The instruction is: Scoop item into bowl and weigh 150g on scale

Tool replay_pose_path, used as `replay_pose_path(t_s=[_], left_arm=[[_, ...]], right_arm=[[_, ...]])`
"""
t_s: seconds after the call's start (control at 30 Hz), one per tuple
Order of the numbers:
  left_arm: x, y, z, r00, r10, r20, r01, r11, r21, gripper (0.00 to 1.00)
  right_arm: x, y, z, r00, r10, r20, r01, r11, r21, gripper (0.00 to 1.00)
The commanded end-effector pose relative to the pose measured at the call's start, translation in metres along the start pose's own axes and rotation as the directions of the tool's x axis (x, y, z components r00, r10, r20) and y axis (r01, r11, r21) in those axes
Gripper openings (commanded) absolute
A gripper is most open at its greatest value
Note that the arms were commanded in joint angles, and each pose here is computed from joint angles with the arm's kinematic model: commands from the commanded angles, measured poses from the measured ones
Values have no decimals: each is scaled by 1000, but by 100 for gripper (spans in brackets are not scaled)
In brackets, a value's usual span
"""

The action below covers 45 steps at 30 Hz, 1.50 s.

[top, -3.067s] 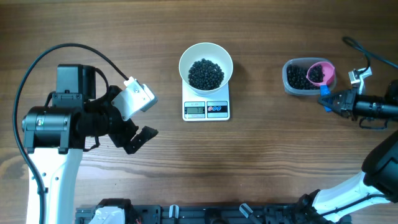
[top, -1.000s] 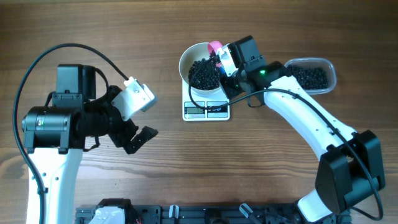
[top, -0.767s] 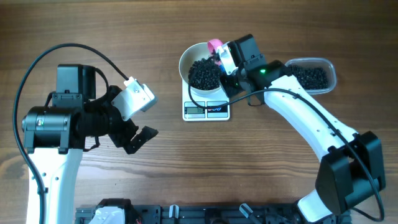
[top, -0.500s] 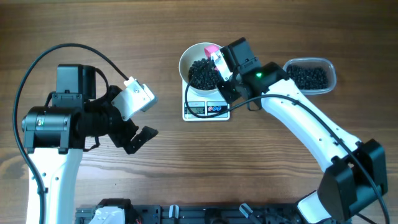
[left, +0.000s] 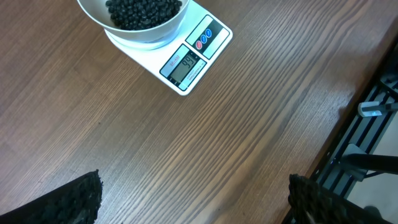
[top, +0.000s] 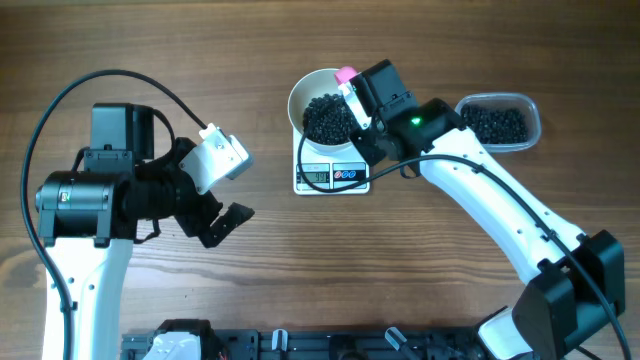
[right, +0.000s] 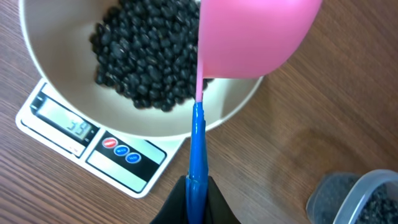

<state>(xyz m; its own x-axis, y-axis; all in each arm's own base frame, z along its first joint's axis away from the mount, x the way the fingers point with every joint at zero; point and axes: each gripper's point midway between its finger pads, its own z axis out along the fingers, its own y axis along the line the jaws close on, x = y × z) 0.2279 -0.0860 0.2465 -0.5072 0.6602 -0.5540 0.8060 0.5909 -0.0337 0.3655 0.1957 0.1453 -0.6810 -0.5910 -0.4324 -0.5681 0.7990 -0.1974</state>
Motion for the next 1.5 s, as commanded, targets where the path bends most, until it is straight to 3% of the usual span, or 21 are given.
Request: replay_pose_path(t_s=[0.0,0.13,0.33,0.57,0.8,1.03,1.27,1.47], left_arm=[[-5,1,-7,999,22,24,-22,1000,-17,100],[-5,1,-7,999,22,24,-22,1000,-17,100],[-5,1,-7,999,22,24,-22,1000,-17,100],[-5,1,-7,999,22,24,-22,1000,-17,100],[-5,1,-7,999,22,24,-22,1000,-17,100],[-5,1,-7,999,22,24,-22,1000,-17,100],[-5,1,-7,999,22,24,-22,1000,-17,100],[-5,1,-7,999,22,24,-22,1000,-17,100]], right_arm=[[-22,-5,-17,998,-4,65,2,1000,19,4],[-19,-27,-37,999,31,45,-33,998,61,4],[35,-84,-61,963,261,-65,-250,959,137,5],[122,-144,-81,847,472,-245,-417,876,244,4],[181,-182,-74,752,581,-313,-494,810,315,4],[186,-174,-41,771,493,-402,-447,870,209,4],[200,-165,-8,743,434,-511,-424,894,142,4],[203,-182,5,748,435,-501,-386,900,204,4]])
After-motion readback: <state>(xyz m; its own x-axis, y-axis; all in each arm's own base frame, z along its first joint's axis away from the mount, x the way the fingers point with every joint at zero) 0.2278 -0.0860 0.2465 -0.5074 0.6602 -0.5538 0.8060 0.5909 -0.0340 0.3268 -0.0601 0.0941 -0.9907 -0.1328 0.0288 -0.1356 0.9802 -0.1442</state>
